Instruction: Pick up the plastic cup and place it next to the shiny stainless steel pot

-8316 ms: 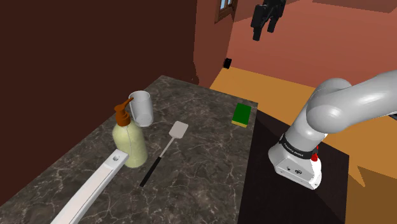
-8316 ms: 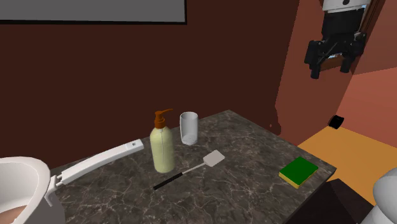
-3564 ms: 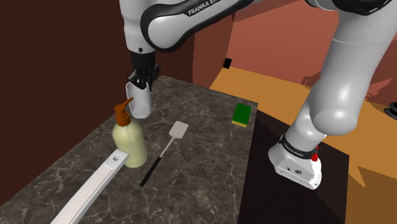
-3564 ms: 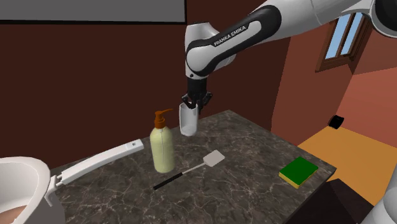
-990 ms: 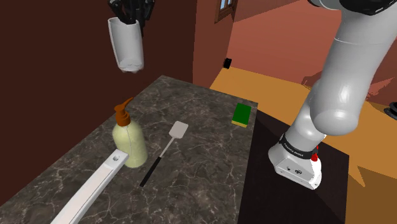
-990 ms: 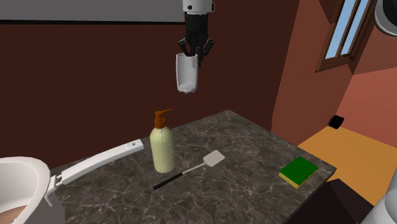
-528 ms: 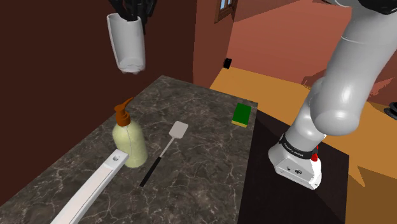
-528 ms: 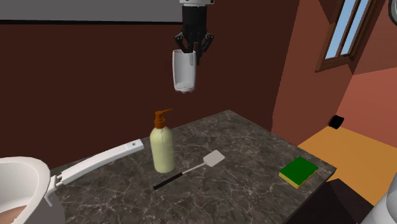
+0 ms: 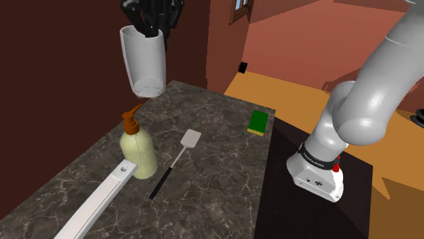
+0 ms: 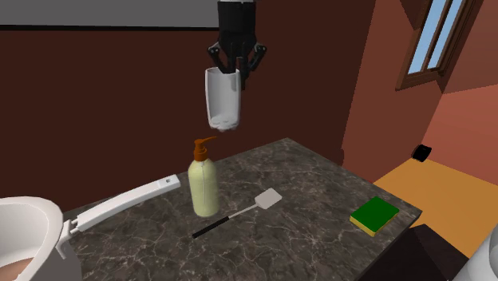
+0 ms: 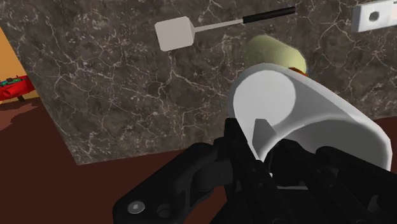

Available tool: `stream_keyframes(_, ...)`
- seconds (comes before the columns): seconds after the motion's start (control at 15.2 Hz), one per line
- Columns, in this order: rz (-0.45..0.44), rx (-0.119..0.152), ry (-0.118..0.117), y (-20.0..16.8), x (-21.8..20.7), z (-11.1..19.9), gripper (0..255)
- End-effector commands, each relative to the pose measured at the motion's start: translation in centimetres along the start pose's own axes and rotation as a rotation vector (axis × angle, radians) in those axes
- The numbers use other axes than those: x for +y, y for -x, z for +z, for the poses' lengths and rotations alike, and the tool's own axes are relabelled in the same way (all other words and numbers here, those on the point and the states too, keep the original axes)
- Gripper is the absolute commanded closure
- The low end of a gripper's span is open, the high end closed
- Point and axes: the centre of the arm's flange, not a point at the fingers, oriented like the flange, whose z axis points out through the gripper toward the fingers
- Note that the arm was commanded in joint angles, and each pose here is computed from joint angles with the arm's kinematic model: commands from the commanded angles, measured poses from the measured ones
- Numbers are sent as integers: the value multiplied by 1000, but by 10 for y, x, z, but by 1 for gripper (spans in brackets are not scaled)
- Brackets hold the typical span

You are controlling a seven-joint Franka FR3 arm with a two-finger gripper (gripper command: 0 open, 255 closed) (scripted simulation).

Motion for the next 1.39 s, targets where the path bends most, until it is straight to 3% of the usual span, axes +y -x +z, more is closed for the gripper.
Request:
stream_keyframes(0.0,1,1,0,26,-14,-2,255)
stream_keyframes(1.32,1,1,0,259,-136,-30,255)
